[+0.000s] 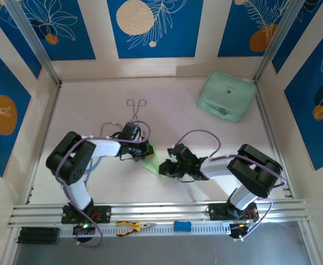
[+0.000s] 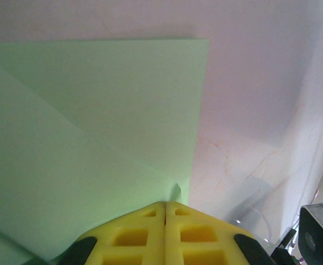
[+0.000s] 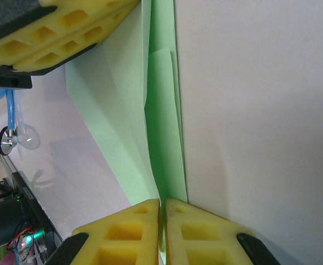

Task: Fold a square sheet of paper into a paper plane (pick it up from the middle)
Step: Fourth fold the wing at the center of the table.

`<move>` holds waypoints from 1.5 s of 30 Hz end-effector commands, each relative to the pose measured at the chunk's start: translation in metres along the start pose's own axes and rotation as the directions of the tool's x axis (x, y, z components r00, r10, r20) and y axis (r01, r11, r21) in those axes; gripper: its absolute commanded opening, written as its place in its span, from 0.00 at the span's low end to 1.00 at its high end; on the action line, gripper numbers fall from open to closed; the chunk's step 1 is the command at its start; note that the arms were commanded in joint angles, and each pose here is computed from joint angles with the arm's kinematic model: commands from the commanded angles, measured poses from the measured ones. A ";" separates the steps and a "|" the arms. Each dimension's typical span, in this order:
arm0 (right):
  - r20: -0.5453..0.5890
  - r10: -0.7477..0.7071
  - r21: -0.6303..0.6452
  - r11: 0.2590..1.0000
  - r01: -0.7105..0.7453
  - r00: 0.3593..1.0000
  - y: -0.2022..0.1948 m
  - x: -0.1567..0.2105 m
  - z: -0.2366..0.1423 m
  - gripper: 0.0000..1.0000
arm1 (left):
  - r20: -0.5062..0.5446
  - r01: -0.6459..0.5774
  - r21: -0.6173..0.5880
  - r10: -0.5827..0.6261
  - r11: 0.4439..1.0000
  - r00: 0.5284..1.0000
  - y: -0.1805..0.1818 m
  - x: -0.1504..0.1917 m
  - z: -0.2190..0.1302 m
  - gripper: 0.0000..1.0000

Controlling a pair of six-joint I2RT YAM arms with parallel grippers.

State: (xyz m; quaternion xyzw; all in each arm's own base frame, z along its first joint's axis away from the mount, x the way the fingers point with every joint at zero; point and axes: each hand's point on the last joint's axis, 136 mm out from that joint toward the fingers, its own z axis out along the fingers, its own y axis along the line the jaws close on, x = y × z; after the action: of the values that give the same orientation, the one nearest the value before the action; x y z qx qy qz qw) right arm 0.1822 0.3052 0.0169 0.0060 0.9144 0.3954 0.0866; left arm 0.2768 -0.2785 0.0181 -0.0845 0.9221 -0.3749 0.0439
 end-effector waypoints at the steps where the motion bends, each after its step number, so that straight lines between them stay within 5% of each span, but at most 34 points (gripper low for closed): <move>1: -0.096 0.039 0.032 0.999 -0.036 0.995 -0.017 0.024 0.003 0.11 | -0.044 0.035 -0.106 -0.040 0.994 0.998 0.028 0.016 0.003 0.08; 20: -0.138 0.014 0.035 0.999 -0.009 0.990 -0.017 0.034 -0.005 0.08 | -0.042 0.036 -0.104 -0.040 0.994 0.998 0.028 0.017 0.003 0.08; 30: -0.125 0.001 0.087 0.996 0.010 0.992 -0.021 0.032 -0.012 0.15 | -0.040 0.037 -0.104 -0.041 0.994 0.998 0.028 0.017 0.002 0.08; 36: -0.160 0.022 0.106 0.994 -0.005 0.987 -0.032 0.044 -0.007 0.09 | -0.040 0.037 -0.104 -0.041 0.994 0.998 0.028 0.017 0.002 0.08; 45: -0.122 0.000 0.130 0.991 0.016 0.993 -0.031 0.039 -0.016 0.14 | -0.039 0.037 -0.105 -0.041 0.994 0.998 0.028 0.017 0.002 0.08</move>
State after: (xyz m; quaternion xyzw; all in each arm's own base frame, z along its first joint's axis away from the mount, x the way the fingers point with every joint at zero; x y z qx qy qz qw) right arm 0.1603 0.2947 0.0157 -0.0171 0.9257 0.3733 0.0583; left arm 0.2734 -0.2797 0.0183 -0.0821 0.9224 -0.3756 0.0381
